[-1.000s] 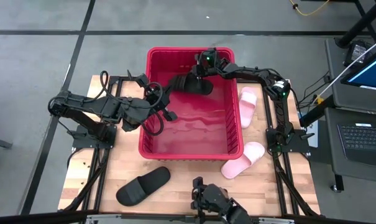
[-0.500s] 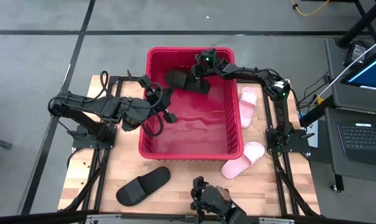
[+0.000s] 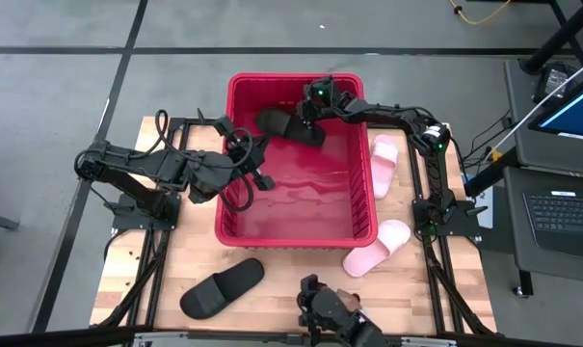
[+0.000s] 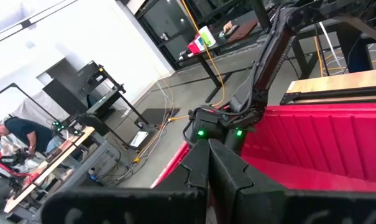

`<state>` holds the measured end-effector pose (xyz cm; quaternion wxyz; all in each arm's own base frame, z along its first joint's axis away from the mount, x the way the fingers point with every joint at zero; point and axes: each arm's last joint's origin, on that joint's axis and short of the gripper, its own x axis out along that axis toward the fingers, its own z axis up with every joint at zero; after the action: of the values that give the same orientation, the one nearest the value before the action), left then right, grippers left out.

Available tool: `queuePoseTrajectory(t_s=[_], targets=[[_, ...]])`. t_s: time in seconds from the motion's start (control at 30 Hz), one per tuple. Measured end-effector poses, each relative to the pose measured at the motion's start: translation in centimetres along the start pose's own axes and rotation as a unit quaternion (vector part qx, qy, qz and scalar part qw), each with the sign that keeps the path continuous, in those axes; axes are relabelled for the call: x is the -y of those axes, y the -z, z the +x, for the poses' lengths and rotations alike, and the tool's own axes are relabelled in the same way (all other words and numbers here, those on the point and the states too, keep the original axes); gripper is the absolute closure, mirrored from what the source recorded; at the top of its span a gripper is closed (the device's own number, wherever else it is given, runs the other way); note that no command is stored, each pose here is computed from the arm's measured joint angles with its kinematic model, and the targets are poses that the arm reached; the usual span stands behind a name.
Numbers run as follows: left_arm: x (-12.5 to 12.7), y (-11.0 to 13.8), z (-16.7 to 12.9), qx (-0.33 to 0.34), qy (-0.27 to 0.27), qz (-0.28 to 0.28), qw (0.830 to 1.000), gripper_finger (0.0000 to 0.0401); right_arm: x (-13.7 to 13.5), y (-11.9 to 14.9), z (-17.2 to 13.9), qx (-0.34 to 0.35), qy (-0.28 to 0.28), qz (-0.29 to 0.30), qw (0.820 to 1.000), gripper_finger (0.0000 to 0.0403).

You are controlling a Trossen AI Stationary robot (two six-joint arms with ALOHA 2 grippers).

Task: Pick and place slides into bin
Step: Put the top left black slide into the red bin, then put the bottom left black slide into the red bin

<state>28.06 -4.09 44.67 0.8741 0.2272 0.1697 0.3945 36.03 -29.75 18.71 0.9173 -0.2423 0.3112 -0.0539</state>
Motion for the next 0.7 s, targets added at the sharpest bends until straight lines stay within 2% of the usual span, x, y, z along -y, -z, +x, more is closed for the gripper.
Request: queuePoseTrajectory(t_s=[0.27,0.7], targets=[[0.0,0.0,0.0,0.000,0.000,0.000,1.000,0.0400,-0.6,0.0,0.2,-0.087,0.035,-0.058,0.994,0.0311],[0.0,0.0,0.0,0.000,0.000,0.000,1.000,0.0399,0.5,-1.3,-0.3,-0.108,0.035,-0.066,0.991,0.0311]])
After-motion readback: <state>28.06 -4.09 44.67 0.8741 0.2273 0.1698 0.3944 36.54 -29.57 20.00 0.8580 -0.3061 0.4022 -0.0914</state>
